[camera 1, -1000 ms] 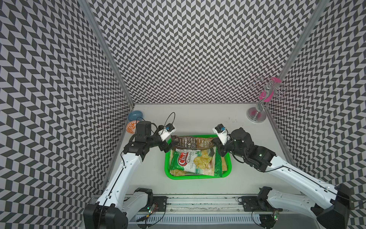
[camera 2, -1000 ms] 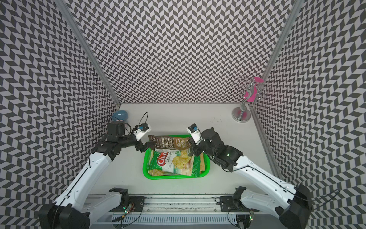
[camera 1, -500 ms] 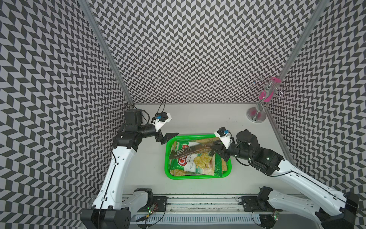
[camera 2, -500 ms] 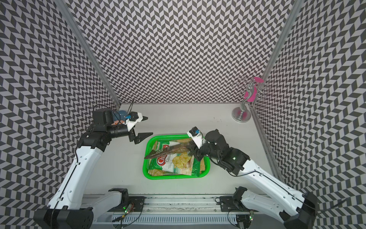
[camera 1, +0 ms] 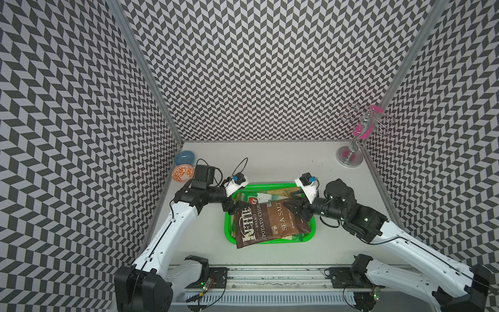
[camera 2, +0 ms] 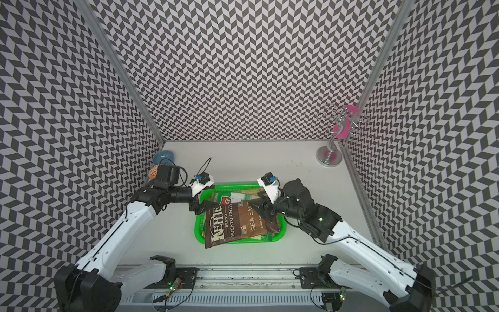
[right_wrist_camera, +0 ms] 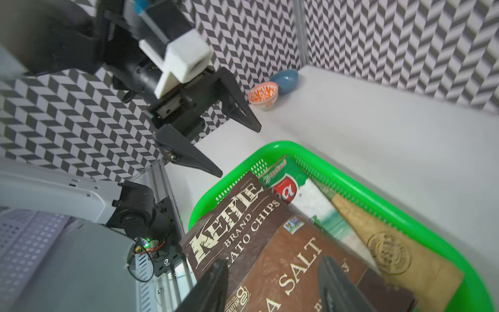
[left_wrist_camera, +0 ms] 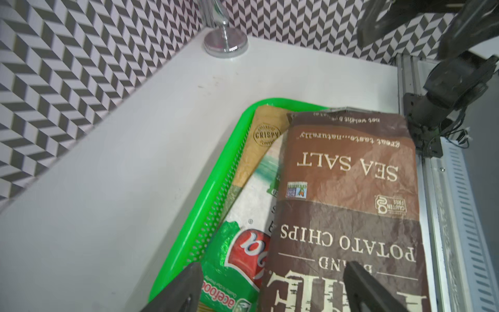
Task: Put the potato chips into the basket
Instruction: Place the potato chip in the basket.
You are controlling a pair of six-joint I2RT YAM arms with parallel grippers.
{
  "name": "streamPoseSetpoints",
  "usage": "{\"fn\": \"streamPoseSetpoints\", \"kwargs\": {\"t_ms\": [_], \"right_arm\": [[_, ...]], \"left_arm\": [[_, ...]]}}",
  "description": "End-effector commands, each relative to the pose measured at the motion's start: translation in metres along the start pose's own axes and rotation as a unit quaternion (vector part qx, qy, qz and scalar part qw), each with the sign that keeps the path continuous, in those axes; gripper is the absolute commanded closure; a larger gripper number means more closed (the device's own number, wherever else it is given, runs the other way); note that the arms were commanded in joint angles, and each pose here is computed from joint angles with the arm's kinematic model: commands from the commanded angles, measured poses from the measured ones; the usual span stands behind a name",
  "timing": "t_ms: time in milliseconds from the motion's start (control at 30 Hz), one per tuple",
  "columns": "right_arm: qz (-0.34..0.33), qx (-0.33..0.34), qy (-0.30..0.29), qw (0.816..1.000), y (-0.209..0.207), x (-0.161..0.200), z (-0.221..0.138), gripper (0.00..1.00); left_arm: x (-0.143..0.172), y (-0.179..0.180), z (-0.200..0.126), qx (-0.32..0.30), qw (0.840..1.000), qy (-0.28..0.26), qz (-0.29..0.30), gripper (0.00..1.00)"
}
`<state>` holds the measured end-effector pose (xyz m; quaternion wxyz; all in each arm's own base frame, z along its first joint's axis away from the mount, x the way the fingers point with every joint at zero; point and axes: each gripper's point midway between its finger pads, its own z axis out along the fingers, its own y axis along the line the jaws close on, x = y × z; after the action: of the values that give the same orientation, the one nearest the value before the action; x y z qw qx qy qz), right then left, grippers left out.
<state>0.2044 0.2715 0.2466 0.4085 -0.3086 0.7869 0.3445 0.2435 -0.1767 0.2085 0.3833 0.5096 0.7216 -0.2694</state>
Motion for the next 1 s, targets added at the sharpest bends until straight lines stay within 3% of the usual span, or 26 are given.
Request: {"fn": "streamPoseSetpoints", "kwargs": {"t_ms": [0, 200, 633, 833, 967], "right_arm": [[0.057, 0.041, 0.015, 0.997, -0.022, 0.023, 0.01, 0.34], [0.095, 0.086, 0.037, 0.991, -0.052, 0.056, 0.013, 0.31], [0.086, 0.06, 0.089, 0.99, -0.049, 0.079, 0.027, 0.33], [0.088, 0.059, 0.071, 0.992, -0.048, 0.073, 0.025, 0.33], [0.092, 0.046, 0.072, 0.992, -0.043, 0.074, 0.026, 0.35]], "left_arm": [[0.014, 0.005, 0.0, -0.032, 0.999, 0.02, 0.005, 0.12], [0.036, -0.001, 0.004, -0.034, 0.998, 0.044, -0.011, 0.12], [0.062, 0.017, 0.025, -0.093, 0.992, 0.083, -0.001, 0.15], [0.076, 0.032, 0.041, -0.15, 0.979, 0.137, 0.031, 0.16], [0.07, 0.052, 0.043, -0.193, 0.971, 0.139, 0.032, 0.16]]}}
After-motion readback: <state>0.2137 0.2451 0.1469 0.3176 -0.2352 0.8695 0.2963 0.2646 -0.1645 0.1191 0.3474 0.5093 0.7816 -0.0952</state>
